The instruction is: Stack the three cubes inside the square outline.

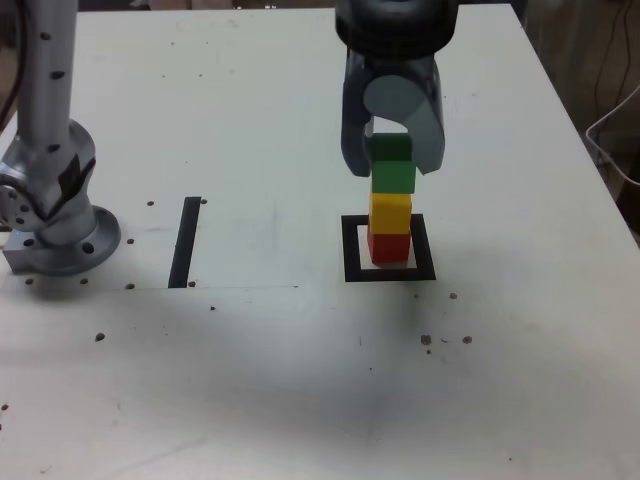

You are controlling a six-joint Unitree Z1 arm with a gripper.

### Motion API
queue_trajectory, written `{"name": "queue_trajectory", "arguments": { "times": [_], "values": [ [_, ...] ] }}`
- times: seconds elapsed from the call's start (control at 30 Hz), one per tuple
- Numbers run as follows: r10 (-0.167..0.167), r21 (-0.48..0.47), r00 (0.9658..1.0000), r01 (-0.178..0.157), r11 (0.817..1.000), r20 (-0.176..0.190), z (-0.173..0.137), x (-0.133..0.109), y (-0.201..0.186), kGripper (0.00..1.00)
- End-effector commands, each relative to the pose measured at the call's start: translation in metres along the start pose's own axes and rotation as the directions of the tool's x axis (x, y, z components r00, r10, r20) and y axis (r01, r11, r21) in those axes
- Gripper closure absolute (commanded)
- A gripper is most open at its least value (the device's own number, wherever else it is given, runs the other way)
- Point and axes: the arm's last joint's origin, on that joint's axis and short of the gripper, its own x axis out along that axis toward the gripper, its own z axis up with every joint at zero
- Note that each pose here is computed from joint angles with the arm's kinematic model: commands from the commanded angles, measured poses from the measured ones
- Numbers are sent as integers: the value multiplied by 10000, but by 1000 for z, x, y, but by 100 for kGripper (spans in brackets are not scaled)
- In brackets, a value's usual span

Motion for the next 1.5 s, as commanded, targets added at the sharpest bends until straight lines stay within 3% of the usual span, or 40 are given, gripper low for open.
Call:
{"name": "queue_trajectory", "arguments": {
  "times": [0.0, 0.3, 0.47, 1.0, 1.13, 1.47],
  "values": [
    [-28, -95, 9999, 27, 10000, -150, 6, 6, 7, 95],
    [-267, -543, 9974, 231, 9983, -668, 16, 25, 25, 95],
    [-485, -656, 9970, 445, 9969, -611, 13, 22, 30, 95],
    [-551, -728, 9971, 513, 9960, -523, 12, 31, 29, 90],
    [-572, -749, 9970, 532, 9958, -530, 12, 34, 29, 83],
    [-984, -751, 9926, 931, 9928, -706, 13, 39, 29, 42]
  ]
}}
